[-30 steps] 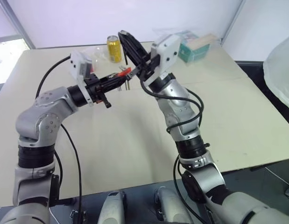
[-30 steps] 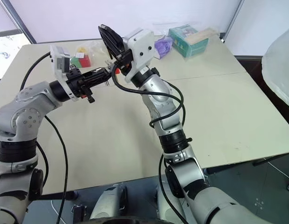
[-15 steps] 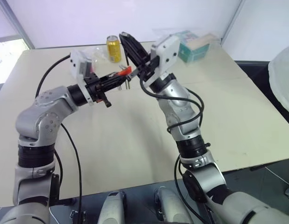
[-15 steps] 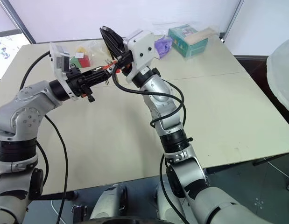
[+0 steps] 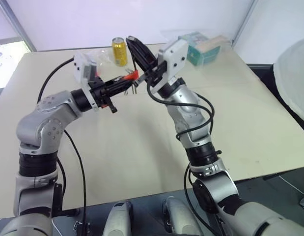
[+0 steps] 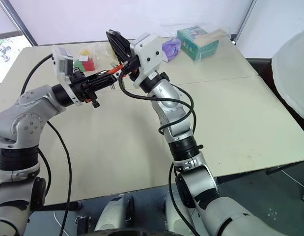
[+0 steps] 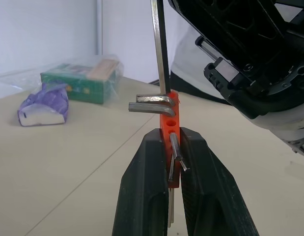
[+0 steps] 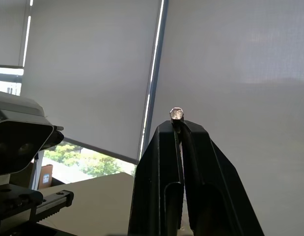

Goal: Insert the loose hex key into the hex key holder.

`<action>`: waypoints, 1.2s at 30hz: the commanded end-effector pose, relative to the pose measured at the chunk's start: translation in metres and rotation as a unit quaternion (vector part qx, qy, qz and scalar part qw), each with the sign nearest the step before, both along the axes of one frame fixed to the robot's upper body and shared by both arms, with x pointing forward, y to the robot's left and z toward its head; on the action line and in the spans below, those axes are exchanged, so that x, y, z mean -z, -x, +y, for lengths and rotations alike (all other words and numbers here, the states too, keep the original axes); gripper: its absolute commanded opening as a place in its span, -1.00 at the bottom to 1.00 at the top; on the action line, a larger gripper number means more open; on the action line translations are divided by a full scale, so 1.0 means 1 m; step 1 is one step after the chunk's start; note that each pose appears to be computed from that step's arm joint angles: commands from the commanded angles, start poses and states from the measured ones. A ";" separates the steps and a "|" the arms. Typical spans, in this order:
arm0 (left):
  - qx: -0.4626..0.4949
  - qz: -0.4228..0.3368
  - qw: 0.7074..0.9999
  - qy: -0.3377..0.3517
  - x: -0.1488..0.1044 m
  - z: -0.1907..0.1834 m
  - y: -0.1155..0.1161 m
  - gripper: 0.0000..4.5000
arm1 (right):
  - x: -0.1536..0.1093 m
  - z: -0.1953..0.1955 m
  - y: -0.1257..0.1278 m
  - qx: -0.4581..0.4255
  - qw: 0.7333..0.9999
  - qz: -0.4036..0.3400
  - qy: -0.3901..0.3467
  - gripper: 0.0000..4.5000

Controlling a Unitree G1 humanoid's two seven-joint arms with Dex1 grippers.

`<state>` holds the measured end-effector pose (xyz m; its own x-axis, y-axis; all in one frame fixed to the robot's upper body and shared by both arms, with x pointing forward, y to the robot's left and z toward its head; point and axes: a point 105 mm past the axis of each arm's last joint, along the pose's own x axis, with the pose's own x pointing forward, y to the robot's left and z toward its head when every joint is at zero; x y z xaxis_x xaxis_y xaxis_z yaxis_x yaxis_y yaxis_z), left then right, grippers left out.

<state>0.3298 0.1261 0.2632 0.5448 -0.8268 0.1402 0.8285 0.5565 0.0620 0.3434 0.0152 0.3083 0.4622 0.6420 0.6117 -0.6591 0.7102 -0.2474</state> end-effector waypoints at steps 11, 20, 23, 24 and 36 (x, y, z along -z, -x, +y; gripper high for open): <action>-0.002 -0.045 0.999 0.030 -0.028 0.002 0.003 -1.00 | -0.006 -0.001 0.007 -0.002 1.000 -0.023 -0.001 -0.97; -0.001 -0.046 0.998 0.033 -0.030 0.002 0.004 -1.00 | -0.002 -0.001 0.007 0.000 1.000 -0.024 0.005 -0.97; -0.001 -0.045 0.998 0.031 -0.029 0.001 0.004 -1.00 | 0.001 -0.001 0.007 -0.002 1.000 -0.021 0.011 -0.70; 0.000 -0.045 0.998 0.031 -0.029 0.001 0.004 -1.00 | 0.002 -0.001 0.007 -0.002 1.000 -0.021 0.014 -0.58; 0.000 0.006 0.999 0.046 -0.004 -0.007 0.000 -1.00 | 0.056 -0.083 0.013 0.070 0.991 0.054 0.105 0.80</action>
<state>0.3337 0.1224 0.2658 0.5581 -0.8070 0.1930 0.8220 0.5694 0.0040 0.3409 -0.0534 0.2350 0.6236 0.6875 0.3722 -0.6139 0.7254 -0.3113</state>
